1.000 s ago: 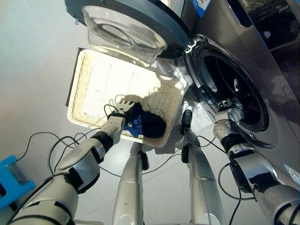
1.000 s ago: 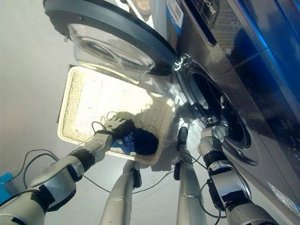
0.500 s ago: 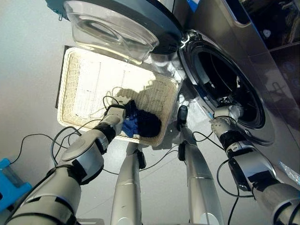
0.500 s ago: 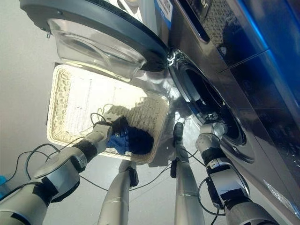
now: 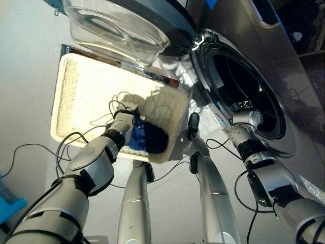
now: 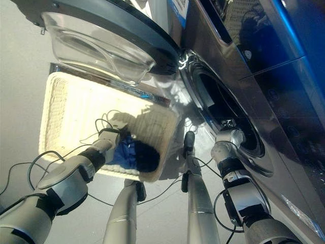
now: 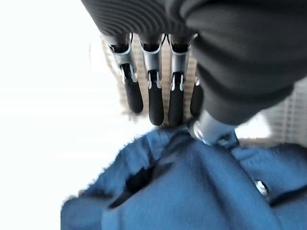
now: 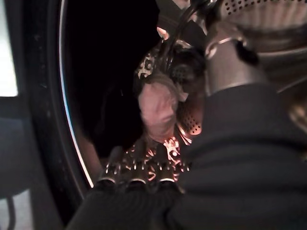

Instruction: Put the clothes into the washing machine.

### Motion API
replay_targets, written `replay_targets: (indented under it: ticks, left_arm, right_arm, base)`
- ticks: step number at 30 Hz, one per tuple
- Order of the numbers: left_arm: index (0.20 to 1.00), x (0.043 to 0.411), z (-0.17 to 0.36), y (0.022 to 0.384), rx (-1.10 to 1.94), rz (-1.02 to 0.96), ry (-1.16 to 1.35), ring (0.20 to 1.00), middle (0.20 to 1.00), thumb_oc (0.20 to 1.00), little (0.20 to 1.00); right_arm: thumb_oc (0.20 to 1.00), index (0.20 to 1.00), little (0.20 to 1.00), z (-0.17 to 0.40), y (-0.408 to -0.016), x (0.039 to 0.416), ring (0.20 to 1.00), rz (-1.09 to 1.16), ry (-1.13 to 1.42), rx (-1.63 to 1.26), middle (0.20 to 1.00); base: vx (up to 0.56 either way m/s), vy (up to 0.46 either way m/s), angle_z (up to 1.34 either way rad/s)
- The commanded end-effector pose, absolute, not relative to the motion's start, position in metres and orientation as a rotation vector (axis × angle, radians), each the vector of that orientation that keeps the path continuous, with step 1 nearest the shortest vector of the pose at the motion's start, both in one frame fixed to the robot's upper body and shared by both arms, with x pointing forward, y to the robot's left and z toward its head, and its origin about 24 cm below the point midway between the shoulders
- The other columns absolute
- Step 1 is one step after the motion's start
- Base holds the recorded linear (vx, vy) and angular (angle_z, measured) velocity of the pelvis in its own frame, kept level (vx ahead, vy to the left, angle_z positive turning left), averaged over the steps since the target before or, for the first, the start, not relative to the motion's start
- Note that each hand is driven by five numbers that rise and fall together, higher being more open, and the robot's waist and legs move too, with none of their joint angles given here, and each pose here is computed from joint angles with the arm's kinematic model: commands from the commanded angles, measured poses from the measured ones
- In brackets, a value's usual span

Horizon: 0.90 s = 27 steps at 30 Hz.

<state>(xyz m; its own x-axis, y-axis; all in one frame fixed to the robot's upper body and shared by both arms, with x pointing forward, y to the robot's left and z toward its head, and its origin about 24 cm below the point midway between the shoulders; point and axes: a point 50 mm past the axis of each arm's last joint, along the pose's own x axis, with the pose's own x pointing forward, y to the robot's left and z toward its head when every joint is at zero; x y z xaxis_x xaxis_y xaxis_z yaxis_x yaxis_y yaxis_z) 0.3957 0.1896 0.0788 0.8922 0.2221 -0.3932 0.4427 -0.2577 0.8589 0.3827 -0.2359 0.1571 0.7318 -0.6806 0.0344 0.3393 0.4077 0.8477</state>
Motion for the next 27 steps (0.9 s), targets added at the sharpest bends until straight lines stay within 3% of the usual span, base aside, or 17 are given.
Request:
replay_targets:
  ticks: [1,9,17,27]
  left_arm:
    - [0.2,0.373,0.038,0.207,1.794,-0.293,0.628,0.2,0.2,0.2,0.2]
    - [0.2,0.376,0.043,0.209,1.706,-0.171,0.477,0.2,0.2,0.2,0.2]
    - [0.2,0.39,0.082,0.205,1.405,0.188,0.097,0.2,0.2,0.2,0.2]
    - [0.2,0.387,0.116,0.203,0.896,0.459,-0.212,0.2,0.2,0.2,0.2]
  right_arm:
    - [1.0,1.0,1.0,0.156,-0.252,0.377,1.0,-0.733,-0.456,1.008,1.0]
    - [1.0,1.0,1.0,0.146,-0.259,0.375,1.0,-0.762,-0.425,1.013,1.0]
    - [1.0,1.0,1.0,0.138,-0.256,0.373,1.0,-0.777,-0.393,1.011,1.0]
    - [1.0,1.0,1.0,0.128,-0.247,0.368,1.0,-0.783,-0.362,0.998,1.0]
  base:
    - [0.0,0.0,0.0]
    - [0.02,-0.004,0.05]
    - [0.0,0.001,0.0]
    - [0.0,0.0,0.0]
